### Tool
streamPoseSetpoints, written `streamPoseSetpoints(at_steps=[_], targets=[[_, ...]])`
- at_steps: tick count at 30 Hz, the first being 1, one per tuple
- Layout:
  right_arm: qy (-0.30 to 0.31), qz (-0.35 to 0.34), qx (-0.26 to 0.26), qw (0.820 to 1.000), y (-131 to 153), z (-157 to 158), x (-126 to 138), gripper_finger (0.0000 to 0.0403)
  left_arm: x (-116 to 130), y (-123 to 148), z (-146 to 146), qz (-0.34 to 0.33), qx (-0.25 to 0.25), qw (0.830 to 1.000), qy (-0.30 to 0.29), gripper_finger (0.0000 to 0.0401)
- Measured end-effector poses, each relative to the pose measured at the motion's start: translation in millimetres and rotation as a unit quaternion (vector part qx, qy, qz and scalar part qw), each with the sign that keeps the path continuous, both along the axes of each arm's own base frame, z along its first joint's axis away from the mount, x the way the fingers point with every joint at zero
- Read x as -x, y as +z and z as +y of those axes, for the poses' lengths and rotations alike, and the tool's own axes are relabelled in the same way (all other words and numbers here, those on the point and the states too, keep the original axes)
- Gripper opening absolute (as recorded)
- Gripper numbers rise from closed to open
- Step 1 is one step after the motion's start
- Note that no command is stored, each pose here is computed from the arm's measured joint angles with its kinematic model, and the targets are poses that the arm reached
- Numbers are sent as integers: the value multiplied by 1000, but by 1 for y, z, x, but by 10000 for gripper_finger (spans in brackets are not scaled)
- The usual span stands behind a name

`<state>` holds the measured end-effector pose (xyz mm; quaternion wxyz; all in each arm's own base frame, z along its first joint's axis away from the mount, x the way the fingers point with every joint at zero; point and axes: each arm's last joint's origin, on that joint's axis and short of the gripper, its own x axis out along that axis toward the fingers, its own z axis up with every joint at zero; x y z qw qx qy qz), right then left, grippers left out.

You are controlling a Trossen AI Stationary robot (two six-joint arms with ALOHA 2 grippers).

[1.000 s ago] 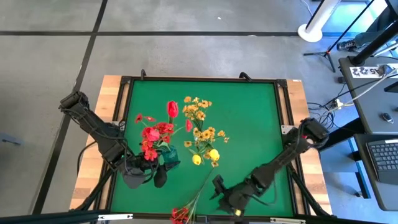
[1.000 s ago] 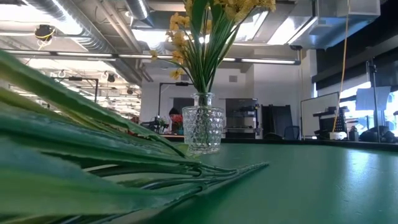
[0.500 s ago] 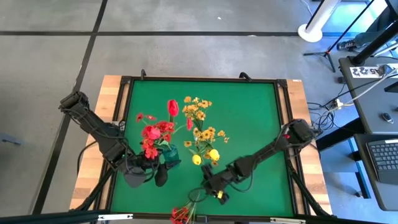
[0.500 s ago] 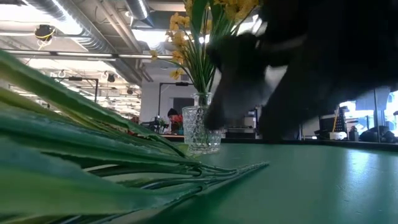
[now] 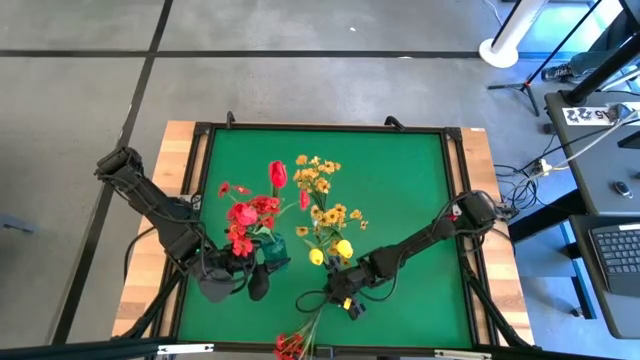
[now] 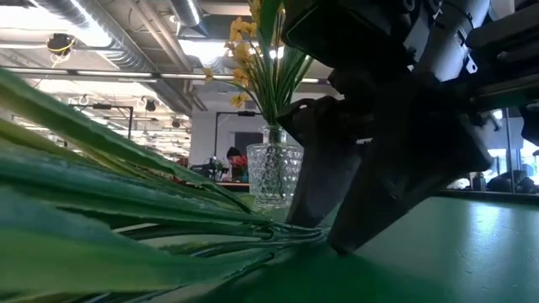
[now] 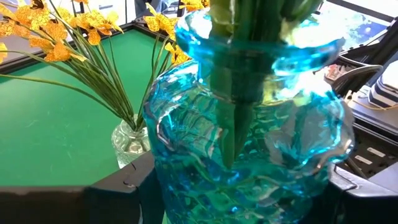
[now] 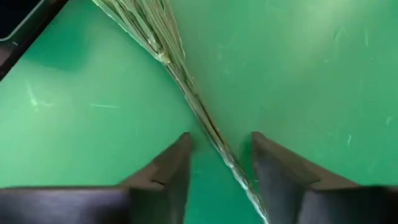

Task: Sort flowers into vase by color
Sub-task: Put the red flowers into the blue vase

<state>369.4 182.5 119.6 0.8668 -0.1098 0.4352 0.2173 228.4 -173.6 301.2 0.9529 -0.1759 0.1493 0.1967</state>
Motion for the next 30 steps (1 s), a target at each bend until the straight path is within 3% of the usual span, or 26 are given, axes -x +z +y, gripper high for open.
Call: streamPoseSetpoints(at_steps=[5,7,15,22,30], targets=[[2,21,12,1000,-3,-2,4,38,0,0,0,0,0,1000,0,242],[4,26,16,1000,-3,-2,4,13,0,0,0,0,0,1000,0,242],[0,3,-4,1000,14,1,8,6,0,0,0,0,0,1000,0,242],[6,-50,-51,997,65,11,20,3,3,1,-5,-3,3,1000,-10,242],[45,-88,-88,991,117,27,51,1,11,5,-8,-11,6,1000,-24,242]])
